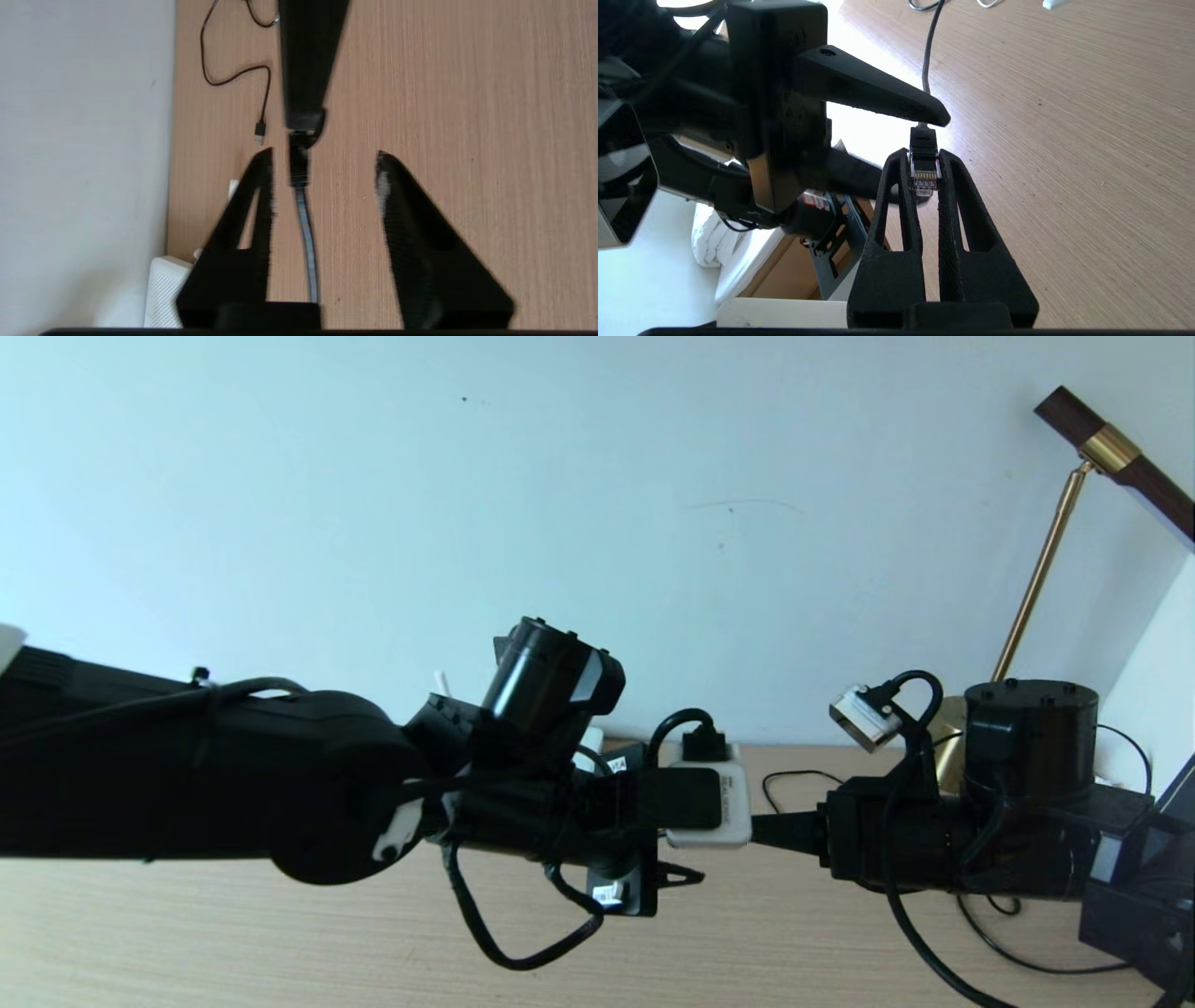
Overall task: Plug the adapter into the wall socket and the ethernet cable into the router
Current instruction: Hand it to the other hand
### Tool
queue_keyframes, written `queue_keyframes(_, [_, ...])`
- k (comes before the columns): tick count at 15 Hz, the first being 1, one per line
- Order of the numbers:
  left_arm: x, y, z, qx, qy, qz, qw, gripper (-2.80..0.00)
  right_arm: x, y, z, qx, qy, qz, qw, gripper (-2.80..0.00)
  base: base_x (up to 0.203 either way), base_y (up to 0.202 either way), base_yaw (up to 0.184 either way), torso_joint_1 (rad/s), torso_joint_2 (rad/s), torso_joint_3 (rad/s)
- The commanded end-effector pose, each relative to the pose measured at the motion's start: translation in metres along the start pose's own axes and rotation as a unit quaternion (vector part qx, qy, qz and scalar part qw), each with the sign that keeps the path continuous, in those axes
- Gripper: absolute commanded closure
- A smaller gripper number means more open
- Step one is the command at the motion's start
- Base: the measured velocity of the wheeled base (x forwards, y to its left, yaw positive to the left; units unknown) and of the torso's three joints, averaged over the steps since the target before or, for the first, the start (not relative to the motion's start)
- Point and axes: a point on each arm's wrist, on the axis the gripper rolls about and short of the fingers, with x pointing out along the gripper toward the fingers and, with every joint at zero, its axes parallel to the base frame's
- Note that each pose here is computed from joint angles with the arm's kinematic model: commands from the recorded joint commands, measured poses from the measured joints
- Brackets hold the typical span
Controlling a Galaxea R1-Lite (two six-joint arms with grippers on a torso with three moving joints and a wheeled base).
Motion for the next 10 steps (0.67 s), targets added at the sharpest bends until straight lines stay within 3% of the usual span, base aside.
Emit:
queue_keyframes(1, [-0.003, 0.002, 0.002, 0.005, -0.005, 0.007, 1.0, -2.8, 0.0, 0.0, 0.0, 0.003, 0.002, 0.002, 1.0, 0.0, 0.0, 0.0, 0.0, 0.0, 0.0, 0.0])
queue_keyframes(3, [-0.013, 0.005, 0.008, 0.013, -0.023, 0.032, 0.9991, -2.8, 0.0, 0.0, 0.002, 0.027, -0.002, 0.001, 1.0, 0.0, 0.0, 0.0, 0.0, 0.0, 0.0, 0.0])
queue_keyframes(6, [-0.038, 0.003, 0.01, 0.025, -0.045, 0.074, 0.9959, -2.8, 0.001, 0.004, 0.019, 0.111, -0.022, 0.014, 0.994, 0.0, 0.0, 0.0, 0.0, 0.0, 0.0, 0.0])
queue_keyframes(10, [-0.068, -0.024, -0.015, 0.023, -0.04, 0.099, 0.994, -2.8, 0.022, -0.006, 0.038, 0.24, 0.018, 0.057, 0.969, 0.0, 0.0, 0.0, 0.0, 0.0, 0.0, 0.0])
